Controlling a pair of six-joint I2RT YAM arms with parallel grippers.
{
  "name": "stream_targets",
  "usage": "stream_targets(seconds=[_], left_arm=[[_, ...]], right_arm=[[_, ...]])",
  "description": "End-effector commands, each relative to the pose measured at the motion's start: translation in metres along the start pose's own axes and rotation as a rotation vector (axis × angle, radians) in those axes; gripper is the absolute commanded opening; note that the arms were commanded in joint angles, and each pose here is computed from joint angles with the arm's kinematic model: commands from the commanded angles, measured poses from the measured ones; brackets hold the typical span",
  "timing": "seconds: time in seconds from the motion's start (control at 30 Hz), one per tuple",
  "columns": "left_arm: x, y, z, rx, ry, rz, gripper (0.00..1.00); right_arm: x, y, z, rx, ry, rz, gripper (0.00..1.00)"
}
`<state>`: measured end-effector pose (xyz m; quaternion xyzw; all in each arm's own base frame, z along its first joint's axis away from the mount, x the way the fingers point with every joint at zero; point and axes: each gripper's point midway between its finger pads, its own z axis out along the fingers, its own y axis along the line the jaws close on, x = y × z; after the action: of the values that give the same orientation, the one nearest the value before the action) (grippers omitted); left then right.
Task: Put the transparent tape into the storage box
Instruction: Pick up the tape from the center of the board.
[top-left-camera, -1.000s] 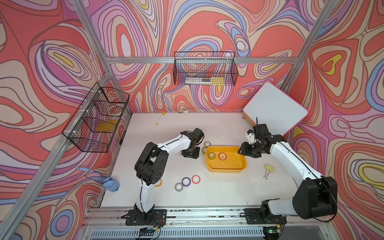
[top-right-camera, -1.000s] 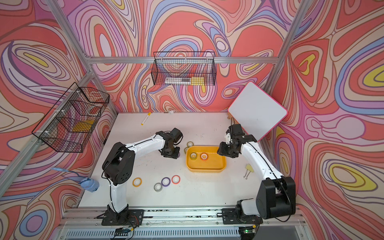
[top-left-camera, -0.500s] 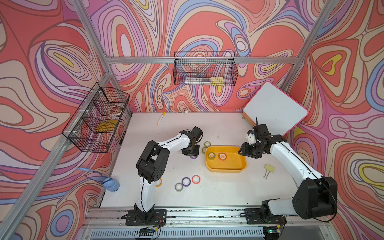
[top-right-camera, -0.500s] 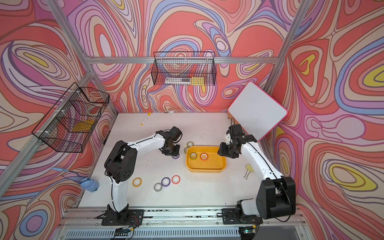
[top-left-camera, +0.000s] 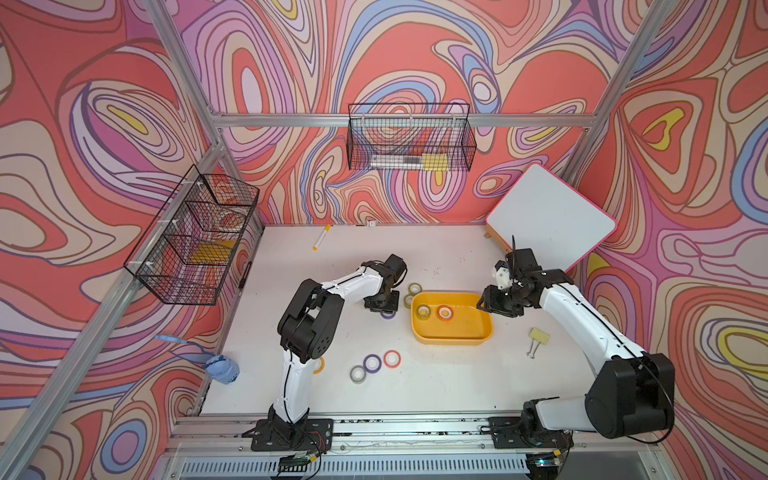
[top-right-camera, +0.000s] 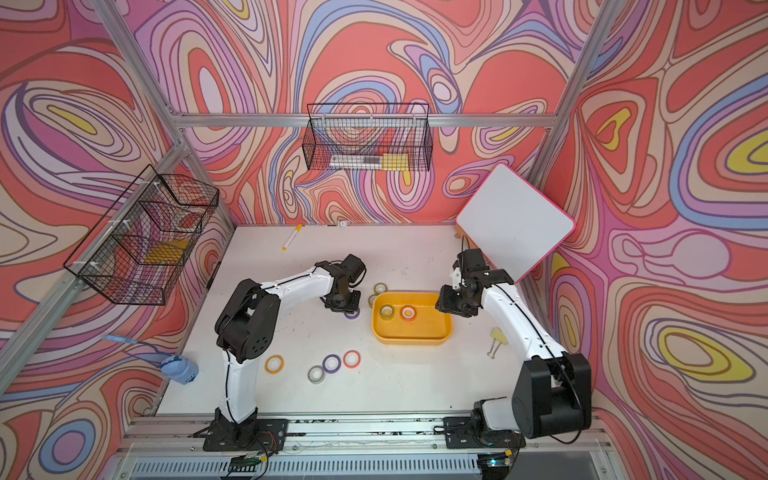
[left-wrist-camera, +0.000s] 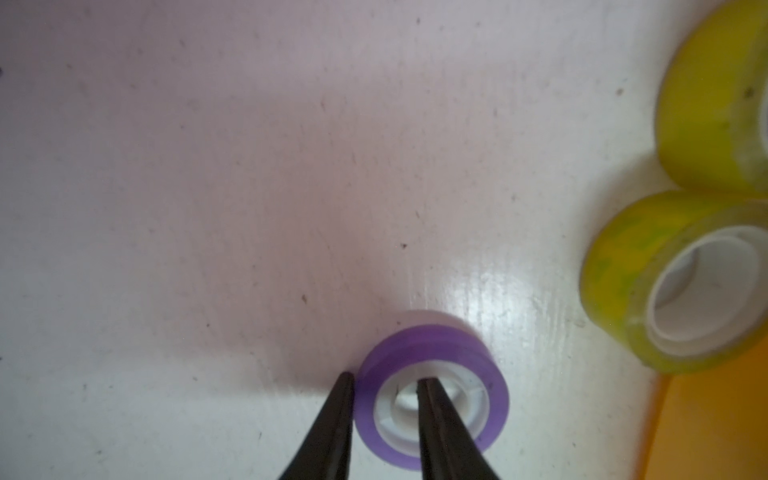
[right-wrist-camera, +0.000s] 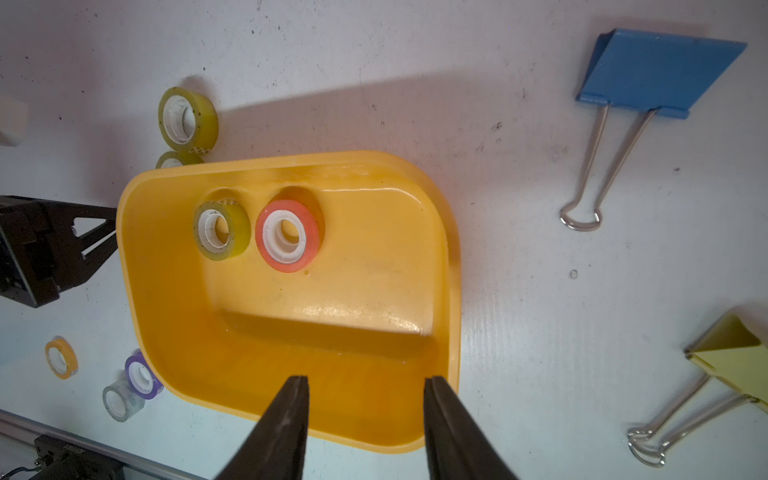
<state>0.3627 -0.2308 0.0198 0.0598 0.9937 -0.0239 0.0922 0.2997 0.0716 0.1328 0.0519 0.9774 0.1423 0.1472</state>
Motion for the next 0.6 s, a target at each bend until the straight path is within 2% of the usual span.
stream_targets(seconds=[0.0, 0.23, 0.5, 0.57], left_arm=[[0.015, 0.013, 0.011, -0.059, 0.073, -0.009, 0.33], [0.021, 0.020, 0.013, -0.087, 0.093, -0.012, 0.35], [0.026, 0.025, 0.019, -0.095, 0.119, -0.017, 0.08], [0.027, 0.025, 0.019, -0.093, 0.123, -0.017, 0.06]], right_arm=[[-0.005, 0.001, -0.008, 0.008, -0.024, -0.012, 0.47], [-0.004, 0.000, -0.009, 0.012, -0.026, -0.017, 0.46], [-0.001, -0.001, -0.009, 0.016, -0.021, -0.017, 0.46], [-0.001, -0.001, -0.010, 0.017, -0.023, -0.019, 0.46]])
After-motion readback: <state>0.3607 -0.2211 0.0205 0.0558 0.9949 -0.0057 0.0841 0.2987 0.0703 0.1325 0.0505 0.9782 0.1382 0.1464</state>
